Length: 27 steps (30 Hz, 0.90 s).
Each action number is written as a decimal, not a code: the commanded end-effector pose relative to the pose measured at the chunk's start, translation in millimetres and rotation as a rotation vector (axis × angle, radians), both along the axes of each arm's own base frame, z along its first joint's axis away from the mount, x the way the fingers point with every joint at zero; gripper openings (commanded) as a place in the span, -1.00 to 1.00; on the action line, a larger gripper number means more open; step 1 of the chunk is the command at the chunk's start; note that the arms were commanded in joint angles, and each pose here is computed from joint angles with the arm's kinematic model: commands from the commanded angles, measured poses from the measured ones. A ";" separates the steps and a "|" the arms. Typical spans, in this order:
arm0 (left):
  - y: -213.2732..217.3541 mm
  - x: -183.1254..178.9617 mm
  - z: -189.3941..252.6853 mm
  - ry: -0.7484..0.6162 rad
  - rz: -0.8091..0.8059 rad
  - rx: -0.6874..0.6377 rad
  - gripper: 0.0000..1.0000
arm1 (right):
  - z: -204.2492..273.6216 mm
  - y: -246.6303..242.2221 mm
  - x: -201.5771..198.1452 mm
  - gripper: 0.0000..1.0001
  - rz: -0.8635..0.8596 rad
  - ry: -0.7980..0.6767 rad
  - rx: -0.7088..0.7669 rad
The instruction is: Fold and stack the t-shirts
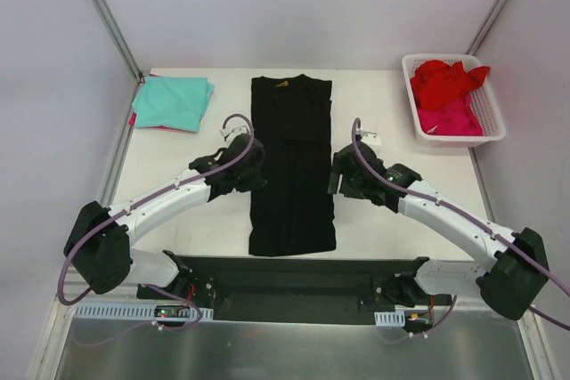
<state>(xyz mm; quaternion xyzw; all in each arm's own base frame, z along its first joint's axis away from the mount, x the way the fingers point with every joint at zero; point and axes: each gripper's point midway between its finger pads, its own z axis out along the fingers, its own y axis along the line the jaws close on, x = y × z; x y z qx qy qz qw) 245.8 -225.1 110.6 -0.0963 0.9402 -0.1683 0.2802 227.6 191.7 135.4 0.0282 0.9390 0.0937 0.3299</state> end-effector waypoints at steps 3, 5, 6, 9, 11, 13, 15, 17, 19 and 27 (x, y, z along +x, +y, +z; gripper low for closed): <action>11.5 42.7 17.4 -0.073 -0.006 -0.014 -0.83 | 15.2 -2.0 43.6 0.00 0.001 -0.061 0.027; 8.9 62.6 27.8 -0.093 -0.017 -0.035 -0.85 | 21.7 2.0 57.0 -0.50 0.023 -0.068 0.023; 8.7 70.6 31.1 -0.097 -0.020 -0.039 -0.88 | 12.4 2.3 66.4 -0.61 0.020 -0.040 0.005; 2.4 96.7 38.4 -0.088 -0.040 -0.073 -0.94 | 13.5 16.4 91.0 -0.93 0.048 -0.006 0.026; -2.9 113.4 41.4 -0.092 -0.056 -0.078 -0.97 | 17.8 24.8 104.0 -0.99 0.061 0.005 0.053; -8.9 120.1 32.3 -0.065 -0.077 -0.081 -0.97 | 13.0 31.1 111.3 -0.99 0.076 0.016 0.060; -11.4 134.8 38.8 -0.082 -0.085 -0.089 -0.99 | 13.2 35.3 118.7 -0.99 0.099 0.007 0.069; -13.4 150.0 34.6 -0.074 -0.092 -0.096 -1.00 | 13.2 40.9 133.0 -0.99 0.114 0.020 0.088; -12.6 169.5 33.9 -0.068 -0.095 -0.121 -1.00 | 4.0 43.2 144.2 -0.99 0.128 0.051 0.086; -12.6 223.6 23.1 -0.010 -0.110 -0.259 -1.00 | 4.0 60.9 205.0 -0.99 0.215 0.090 0.235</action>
